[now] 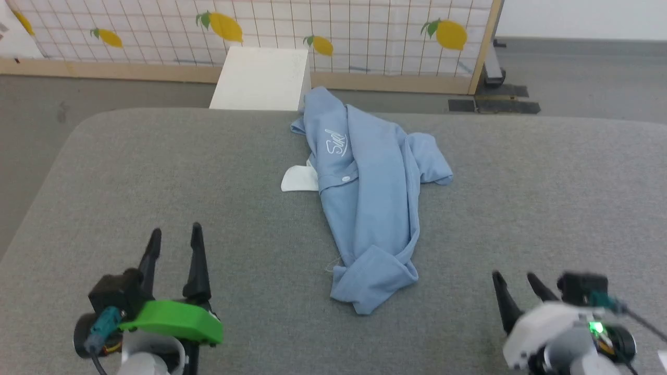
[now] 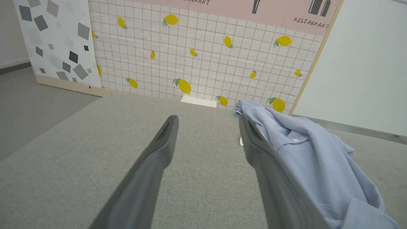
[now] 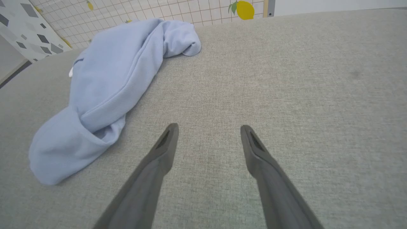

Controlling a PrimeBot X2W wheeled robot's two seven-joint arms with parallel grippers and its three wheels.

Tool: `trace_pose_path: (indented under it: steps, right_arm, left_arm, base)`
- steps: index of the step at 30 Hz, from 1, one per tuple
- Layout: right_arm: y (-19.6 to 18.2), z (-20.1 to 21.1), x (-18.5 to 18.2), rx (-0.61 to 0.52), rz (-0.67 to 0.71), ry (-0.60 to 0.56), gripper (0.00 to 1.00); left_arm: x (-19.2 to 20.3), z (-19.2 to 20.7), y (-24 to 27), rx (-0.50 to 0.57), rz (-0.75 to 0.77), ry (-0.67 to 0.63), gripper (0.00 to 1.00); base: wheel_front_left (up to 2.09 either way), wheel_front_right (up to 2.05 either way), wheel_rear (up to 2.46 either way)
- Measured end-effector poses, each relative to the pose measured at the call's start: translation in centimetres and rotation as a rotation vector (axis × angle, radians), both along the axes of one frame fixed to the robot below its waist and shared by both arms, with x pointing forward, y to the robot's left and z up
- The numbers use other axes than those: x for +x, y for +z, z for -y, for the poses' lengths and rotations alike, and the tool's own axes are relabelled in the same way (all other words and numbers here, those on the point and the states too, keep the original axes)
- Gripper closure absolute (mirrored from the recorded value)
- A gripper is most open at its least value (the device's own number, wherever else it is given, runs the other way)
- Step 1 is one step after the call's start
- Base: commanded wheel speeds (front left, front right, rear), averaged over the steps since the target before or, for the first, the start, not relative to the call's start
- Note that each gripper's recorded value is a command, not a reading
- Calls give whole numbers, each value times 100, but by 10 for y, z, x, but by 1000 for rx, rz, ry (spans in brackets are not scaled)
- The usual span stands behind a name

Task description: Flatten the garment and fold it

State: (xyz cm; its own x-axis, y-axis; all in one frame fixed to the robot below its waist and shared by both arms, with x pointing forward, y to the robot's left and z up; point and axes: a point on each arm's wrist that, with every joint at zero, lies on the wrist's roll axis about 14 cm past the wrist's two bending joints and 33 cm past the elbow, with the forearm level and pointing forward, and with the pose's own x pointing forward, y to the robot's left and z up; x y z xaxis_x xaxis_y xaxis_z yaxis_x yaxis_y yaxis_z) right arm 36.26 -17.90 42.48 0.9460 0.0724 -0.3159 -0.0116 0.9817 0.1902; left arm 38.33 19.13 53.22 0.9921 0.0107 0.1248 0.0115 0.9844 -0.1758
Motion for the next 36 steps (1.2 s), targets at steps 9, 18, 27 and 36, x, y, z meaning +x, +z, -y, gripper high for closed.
trace_pose_path:
  steps: [9, 18, 27, 36]
  right_arm:
    - [52, -51, 112, -149, -42, 195, 0]
    - [-13, -87, 143, -343, -417, 365, 0]
    - [-47, -114, 150, -246, -464, 421, 100]
    - [15, -43, 163, -66, -175, 205, 100]
  left_arm:
    - [0, 10, -14, -43, -26, 17, 0]
    - [15, -4, -21, -45, -37, 55, 0]
    - [7, -24, -47, -58, -115, 120, 0]
    - [1, -22, -41, -73, -95, 110, 0]
  base:
    - [0, 0, 0]
    - [0, 0, 0]
    - [0, 0, 0]
    - [0, 0, 0]
